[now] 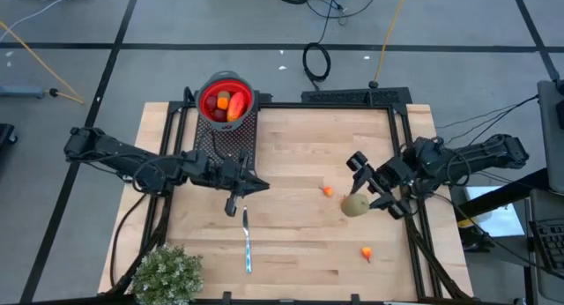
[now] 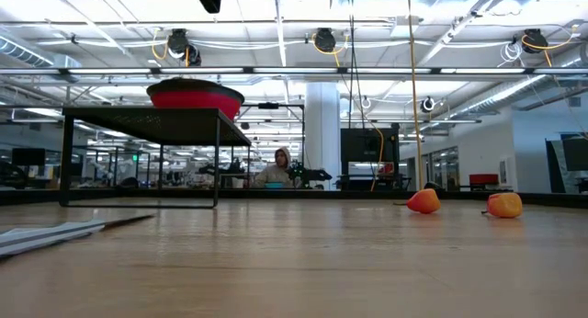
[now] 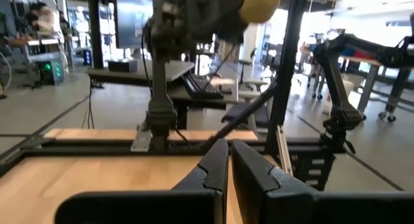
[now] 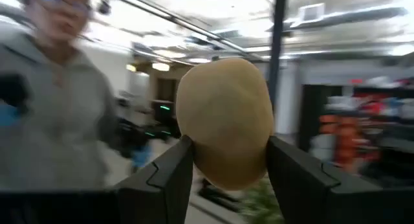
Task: Pick & Place Fruit
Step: Put the kiwi into the red strainer bowl on the shelf
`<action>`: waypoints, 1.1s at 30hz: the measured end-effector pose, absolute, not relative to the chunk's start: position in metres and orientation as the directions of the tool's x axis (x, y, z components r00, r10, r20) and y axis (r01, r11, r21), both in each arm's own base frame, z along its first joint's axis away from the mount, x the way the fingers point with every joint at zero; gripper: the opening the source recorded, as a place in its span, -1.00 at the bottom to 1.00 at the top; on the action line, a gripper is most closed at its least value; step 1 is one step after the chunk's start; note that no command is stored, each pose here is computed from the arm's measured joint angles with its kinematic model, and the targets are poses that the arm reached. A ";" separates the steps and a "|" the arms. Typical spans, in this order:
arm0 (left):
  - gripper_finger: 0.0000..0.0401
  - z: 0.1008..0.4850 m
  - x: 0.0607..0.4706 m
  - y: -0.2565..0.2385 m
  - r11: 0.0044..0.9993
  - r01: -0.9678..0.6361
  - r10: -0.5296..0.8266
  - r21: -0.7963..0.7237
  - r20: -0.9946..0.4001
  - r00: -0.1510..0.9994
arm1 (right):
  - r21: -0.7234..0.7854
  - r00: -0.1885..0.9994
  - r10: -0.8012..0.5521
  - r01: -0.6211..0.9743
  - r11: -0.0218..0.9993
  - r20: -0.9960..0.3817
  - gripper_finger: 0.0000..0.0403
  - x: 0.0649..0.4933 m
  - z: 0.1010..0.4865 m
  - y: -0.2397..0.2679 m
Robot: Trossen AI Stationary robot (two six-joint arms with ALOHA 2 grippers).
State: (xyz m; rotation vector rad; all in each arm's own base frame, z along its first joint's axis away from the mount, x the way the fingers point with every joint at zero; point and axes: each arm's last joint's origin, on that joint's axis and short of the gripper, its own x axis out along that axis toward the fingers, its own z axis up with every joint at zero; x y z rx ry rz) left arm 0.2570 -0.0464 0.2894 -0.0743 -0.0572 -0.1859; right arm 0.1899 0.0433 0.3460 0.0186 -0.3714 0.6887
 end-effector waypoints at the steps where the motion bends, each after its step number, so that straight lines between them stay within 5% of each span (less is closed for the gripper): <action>1: -0.90 0.291 0.257 -0.046 0.981 0.183 -0.177 -0.069 0.077 0.981 | -0.117 0.733 0.592 -0.591 0.798 0.336 -0.14 0.191 0.345 0.042; 8: -0.87 0.294 0.257 -0.045 0.988 0.134 -0.125 -0.074 0.108 0.986 | -0.152 0.907 0.369 -0.343 0.927 0.201 -0.14 0.201 0.329 0.030; 15: -0.58 0.295 0.257 -0.043 0.993 0.073 -0.062 -0.097 0.116 0.991 | -0.186 0.979 0.189 -0.171 0.968 0.082 -0.14 0.215 0.312 0.017; 26: -0.16 0.311 0.268 -0.045 0.996 0.077 -0.068 -0.041 0.178 0.982 | -0.146 0.994 0.107 -0.111 0.983 -0.032 -0.14 0.245 0.284 -0.002; 33: 0.00 0.311 0.297 -0.044 0.998 0.052 -0.053 0.024 0.001 0.999 | -0.006 0.991 0.133 -0.133 0.991 -0.001 -0.14 0.254 0.280 -0.011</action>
